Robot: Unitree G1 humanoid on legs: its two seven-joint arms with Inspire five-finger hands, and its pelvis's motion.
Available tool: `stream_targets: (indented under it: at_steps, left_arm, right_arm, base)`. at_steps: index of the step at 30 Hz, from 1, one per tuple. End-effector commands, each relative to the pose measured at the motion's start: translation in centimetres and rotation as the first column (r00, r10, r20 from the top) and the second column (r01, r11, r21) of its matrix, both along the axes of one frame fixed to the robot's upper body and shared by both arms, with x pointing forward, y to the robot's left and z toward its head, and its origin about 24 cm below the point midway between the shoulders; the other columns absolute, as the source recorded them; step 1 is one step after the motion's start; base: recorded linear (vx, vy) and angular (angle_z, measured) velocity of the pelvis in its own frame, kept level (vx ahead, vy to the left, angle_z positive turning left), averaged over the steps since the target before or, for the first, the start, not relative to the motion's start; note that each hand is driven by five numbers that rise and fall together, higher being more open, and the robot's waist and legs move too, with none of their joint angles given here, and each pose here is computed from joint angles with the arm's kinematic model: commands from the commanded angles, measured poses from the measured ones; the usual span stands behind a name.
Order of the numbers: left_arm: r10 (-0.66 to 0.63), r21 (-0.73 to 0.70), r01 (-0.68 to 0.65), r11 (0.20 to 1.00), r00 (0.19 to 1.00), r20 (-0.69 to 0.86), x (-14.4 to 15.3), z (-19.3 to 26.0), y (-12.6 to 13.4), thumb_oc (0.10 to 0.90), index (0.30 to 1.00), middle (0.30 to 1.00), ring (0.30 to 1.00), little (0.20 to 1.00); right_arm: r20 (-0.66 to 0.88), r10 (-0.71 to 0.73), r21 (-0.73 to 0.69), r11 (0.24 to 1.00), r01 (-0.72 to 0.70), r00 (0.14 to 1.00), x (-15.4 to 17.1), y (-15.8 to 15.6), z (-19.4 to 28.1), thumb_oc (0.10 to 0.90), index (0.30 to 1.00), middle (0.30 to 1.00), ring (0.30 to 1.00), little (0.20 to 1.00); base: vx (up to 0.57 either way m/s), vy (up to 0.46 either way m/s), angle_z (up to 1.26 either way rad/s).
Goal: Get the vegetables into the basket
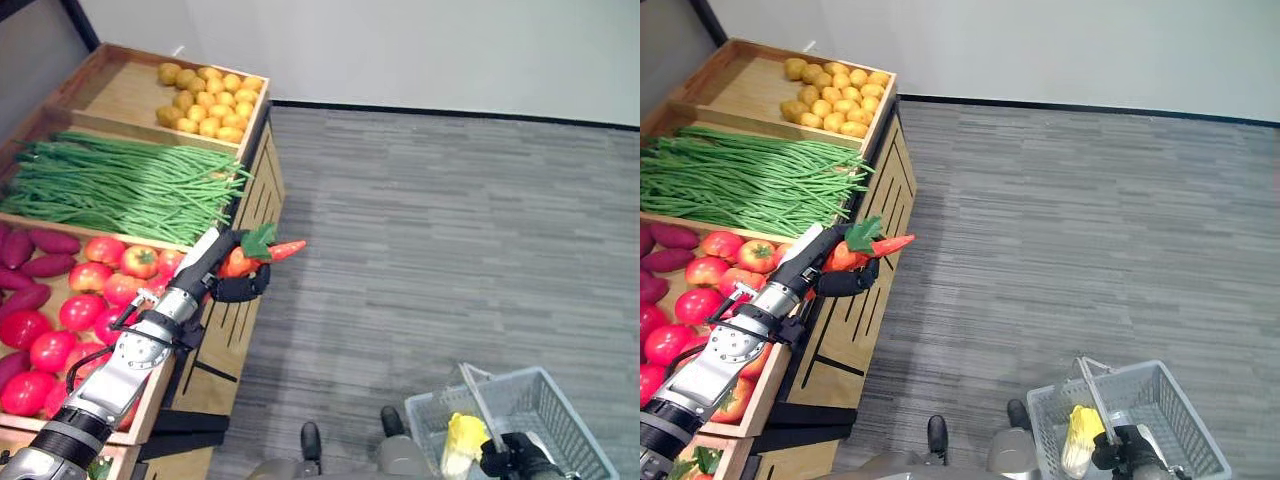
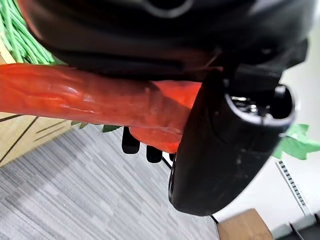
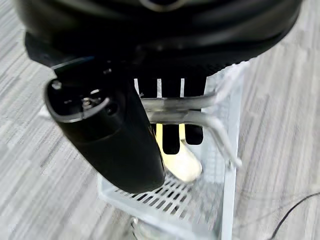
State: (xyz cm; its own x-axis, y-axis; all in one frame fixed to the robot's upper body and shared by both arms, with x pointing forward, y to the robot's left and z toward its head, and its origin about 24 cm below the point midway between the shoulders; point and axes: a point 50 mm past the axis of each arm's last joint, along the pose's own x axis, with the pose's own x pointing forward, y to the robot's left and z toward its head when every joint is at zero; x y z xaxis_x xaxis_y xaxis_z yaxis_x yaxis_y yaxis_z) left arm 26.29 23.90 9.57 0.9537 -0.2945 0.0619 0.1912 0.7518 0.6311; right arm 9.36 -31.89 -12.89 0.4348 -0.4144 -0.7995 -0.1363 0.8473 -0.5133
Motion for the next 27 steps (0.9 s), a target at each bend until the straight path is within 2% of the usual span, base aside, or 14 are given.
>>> stream_targets:
  at_steps: [1,12,19,27]
  left_arm:
    - [-0.066,-0.027,0.078,0.997,0.953,0.297,0.6,6.8,-0.4,0.4,0.3,0.3,0.3,0.3]
    - [-0.041,-0.054,0.055,0.997,0.971,0.236,-0.2,5.9,0.7,0.4,0.3,0.3,0.3,0.3]
    - [-0.074,-0.07,0.091,0.993,0.974,0.214,0.4,5.3,-0.4,0.4,0.3,0.3,0.3,0.3]
    - [-0.201,-0.024,0.209,0.978,0.962,0.186,0.9,5.4,-2.6,0.4,0.3,0.3,0.3,0.3]
  right_arm:
    - [0.012,0.024,-0.071,0.997,-0.023,1.0,0.8,-1.8,1.1,0.4,0.3,0.3,0.3,0.3]
    - [0.003,0.031,-0.07,0.997,-0.031,1.0,0.3,-2.0,1.1,0.4,0.3,0.3,0.3,0.3]
    - [0.041,0.059,-0.11,0.992,-0.054,0.997,1.2,-3.4,2.4,0.4,0.3,0.3,0.3,0.3]
    - [0.142,0.136,-0.191,0.976,-0.108,0.98,4.0,-5.7,5.4,0.4,0.3,0.3,0.3,0.3]
  base:
    - [-0.19,0.049,-0.31]
    - [0.0,-0.108,-0.28]
    - [0.01,-0.119,-0.04]
    - [0.02,-0.053,-0.02]
